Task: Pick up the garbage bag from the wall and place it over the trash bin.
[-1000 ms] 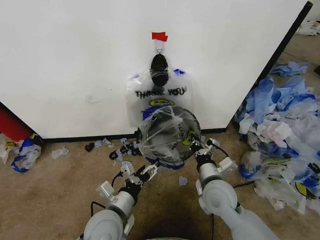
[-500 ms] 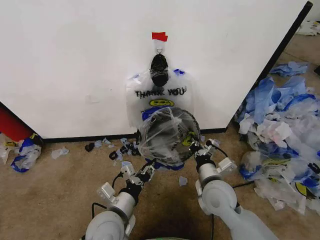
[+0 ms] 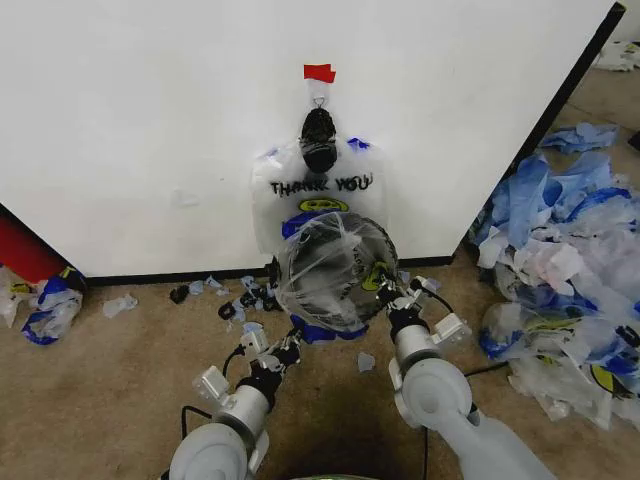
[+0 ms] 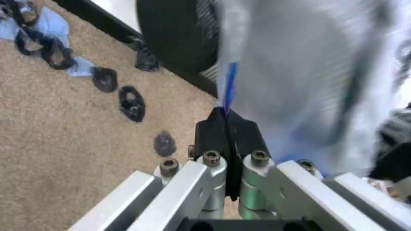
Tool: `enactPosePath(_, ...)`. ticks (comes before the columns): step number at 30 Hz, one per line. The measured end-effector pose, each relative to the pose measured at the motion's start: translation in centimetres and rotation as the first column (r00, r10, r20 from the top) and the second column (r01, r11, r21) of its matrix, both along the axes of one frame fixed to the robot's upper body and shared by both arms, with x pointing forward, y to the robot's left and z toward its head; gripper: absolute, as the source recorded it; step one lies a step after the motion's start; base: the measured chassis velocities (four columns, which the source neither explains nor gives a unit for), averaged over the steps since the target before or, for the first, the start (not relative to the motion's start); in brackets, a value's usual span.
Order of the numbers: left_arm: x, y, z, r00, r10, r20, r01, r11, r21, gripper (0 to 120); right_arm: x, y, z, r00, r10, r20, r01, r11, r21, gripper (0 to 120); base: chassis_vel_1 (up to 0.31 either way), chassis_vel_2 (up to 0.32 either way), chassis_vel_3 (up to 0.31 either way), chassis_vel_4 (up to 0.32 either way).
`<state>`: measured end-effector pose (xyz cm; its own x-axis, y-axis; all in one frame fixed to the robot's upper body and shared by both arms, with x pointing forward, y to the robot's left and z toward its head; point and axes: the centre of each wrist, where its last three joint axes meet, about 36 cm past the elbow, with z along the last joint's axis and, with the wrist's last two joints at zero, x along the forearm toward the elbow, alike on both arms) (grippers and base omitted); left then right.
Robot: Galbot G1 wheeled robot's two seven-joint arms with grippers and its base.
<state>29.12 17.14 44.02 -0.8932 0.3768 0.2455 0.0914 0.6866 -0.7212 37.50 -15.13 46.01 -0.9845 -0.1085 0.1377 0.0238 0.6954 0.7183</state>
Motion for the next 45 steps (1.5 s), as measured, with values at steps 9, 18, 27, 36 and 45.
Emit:
enactPosePath(9, 0.1, 0.3, -1.1, 1.0, 0.006, -0.005, -0.006, 0.999, 0.043, 0, -0.3, -0.8, 1.9, 1.0, -0.006, -0.018, 0.007, 0.998, 0.055, 0, 0.0, 0.0, 0.0, 0.0)
enactPosePath(18, 0.4, 0.3, -2.0, 1.0, 0.013, -0.002, -0.013, 0.997, 0.074, 0, -2.4, -1.2, 3.0, 0.996, 0.024, -0.087, -0.023, 1.0, 0.022, 0, 0.0, 0.0, 0.0, 0.0)
enactPosePath(27, 0.5, 0.4, -3.4, 0.999, 0.032, -0.008, -0.031, 0.992, 0.12, 0, -3.6, -1.4, 4.9, 0.992, 0.053, -0.111, -0.05, 0.998, 0.026, 0, 0.0, 0.0, 0.0, 0.0)
enactPosePath(36, 0.6, 0.3, -3.6, 0.999, 0.043, -0.006, -0.042, 0.99, 0.134, 0, -3.9, -1.1, 4.7, 0.991, 0.063, -0.119, -0.061, 0.998, 0.021, 0, 0.0, 0.0, 0.0, 0.0)
enactPosePath(45, 0.4, 0.6, -3.9, 0.999, 0.033, 0.043, -0.039, 0.986, 0.161, 17, -3.6, -0.9, 4.4, 0.991, 0.057, -0.12, -0.056, 0.998, 0.013, 0, 0.0, 0.0, 0.0, 0.0)
